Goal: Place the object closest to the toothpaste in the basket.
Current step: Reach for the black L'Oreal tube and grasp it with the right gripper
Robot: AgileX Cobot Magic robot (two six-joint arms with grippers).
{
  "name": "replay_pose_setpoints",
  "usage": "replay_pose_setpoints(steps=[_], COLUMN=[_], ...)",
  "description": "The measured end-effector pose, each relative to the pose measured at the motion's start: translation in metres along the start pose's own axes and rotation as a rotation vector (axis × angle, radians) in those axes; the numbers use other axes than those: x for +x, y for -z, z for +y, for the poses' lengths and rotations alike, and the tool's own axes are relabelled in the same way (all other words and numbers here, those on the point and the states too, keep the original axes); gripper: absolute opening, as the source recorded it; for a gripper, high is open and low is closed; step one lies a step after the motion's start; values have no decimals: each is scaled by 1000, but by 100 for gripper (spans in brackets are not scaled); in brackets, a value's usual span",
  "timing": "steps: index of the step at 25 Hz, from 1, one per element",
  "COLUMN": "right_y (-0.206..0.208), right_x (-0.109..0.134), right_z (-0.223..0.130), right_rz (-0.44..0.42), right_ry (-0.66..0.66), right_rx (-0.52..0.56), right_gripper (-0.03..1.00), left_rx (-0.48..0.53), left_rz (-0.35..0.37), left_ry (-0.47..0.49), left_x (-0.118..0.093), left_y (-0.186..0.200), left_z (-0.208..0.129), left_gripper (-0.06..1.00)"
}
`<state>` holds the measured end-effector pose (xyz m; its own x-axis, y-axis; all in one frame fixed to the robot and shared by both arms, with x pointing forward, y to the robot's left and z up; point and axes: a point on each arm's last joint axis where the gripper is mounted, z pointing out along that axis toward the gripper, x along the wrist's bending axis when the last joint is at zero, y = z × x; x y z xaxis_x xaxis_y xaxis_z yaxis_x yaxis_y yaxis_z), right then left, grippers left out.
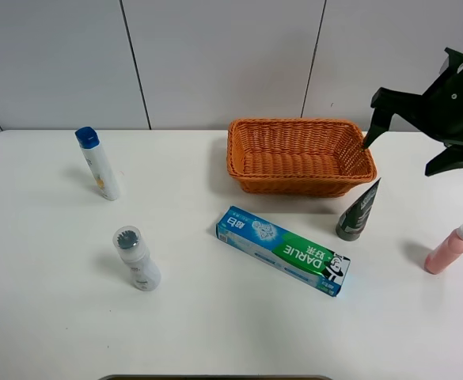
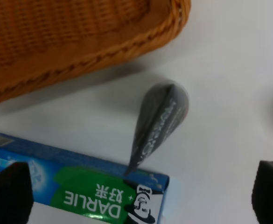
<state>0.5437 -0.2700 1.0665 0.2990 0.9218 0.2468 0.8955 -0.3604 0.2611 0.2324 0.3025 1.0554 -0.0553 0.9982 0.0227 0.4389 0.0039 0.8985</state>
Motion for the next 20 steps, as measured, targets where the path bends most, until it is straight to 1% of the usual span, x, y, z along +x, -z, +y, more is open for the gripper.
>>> replay_pose_setpoints(steps=[4, 5, 6, 11, 16, 20], right_y=[-14, -25, -25, -46, -67, -75], right_x=[-2, -1, -1, 6, 9, 8], right_z=[0, 0, 0, -2, -1, 1], right_rz=[-33, -59, -59, -117, -132, -144], right_ry=[-23, -18, -18, 15, 21, 29], right_rx=[64, 86, 86, 124, 157, 146], right_gripper=[97, 97, 97, 96, 96, 96], left_rx=[0, 0, 0, 0, 0, 0], left_rz=[0, 0, 0, 0, 0, 0], left_ry=[0, 0, 0, 0, 0, 0], left_x=[0, 0, 0, 0, 0, 0], left_y=[0, 0, 0, 0, 0, 0], left_z=[0, 0, 0, 0, 0, 0], left_gripper=[94, 94, 94, 94, 94, 94])
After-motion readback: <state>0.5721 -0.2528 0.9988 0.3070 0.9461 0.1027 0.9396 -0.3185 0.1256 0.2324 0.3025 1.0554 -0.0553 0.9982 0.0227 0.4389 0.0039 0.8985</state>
